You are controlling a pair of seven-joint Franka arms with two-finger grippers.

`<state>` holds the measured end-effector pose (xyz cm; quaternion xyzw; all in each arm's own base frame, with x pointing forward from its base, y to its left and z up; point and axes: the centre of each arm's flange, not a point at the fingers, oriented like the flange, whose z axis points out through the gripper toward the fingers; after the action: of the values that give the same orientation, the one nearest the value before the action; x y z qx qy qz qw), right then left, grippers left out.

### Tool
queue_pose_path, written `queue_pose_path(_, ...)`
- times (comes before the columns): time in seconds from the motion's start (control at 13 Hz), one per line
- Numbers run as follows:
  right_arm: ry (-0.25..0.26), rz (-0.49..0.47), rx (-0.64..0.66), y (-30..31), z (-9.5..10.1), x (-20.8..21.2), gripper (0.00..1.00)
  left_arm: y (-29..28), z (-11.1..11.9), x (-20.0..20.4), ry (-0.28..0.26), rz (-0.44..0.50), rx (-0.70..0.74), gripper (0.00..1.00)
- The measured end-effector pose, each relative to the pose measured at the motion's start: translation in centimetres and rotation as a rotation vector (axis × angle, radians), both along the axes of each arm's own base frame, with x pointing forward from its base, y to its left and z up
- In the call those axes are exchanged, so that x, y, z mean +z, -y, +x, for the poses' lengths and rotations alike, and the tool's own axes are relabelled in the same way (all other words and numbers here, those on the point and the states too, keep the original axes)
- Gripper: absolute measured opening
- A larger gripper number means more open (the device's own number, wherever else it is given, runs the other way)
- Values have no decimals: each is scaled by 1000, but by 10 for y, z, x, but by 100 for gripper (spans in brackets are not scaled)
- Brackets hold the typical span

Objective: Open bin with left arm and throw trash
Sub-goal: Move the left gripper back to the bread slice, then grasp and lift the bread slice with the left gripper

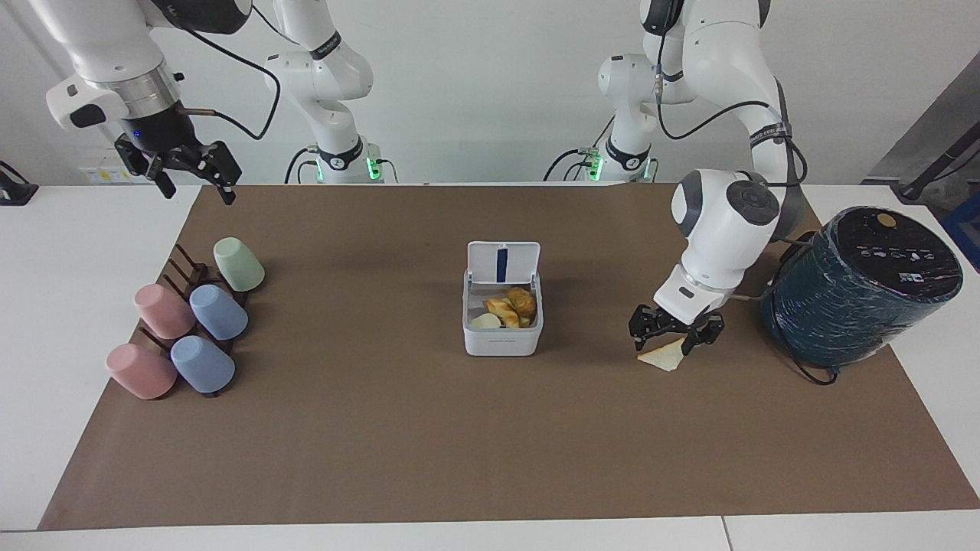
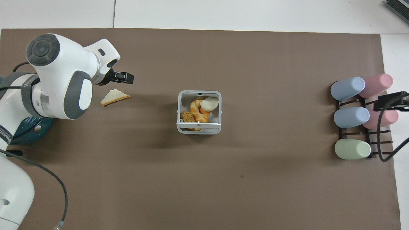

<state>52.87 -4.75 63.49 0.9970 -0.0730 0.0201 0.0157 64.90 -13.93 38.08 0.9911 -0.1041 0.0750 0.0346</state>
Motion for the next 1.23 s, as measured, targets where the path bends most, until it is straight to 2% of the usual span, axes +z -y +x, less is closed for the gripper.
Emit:
queue_pose_path(0.15,0,0,0,0,0,0,100,-4,-8,-29,6,12,-57,92)
queue_pose_path(0.46,0,0,0,0,0,0,100,-25,-14,-53,1,35,-153,92)
queue_pose_path(1.0,0,0,0,0,0,0,100,-36,-29,-83,10,67,-188,89)
queue_pose_path(1.15,0,0,0,0,0,0,100,-39,-31,-87,19,70,-188,68)
queue_pose_path(1.23,0,0,0,0,0,0,100,-40,-31,-87,19,70,-188,67)
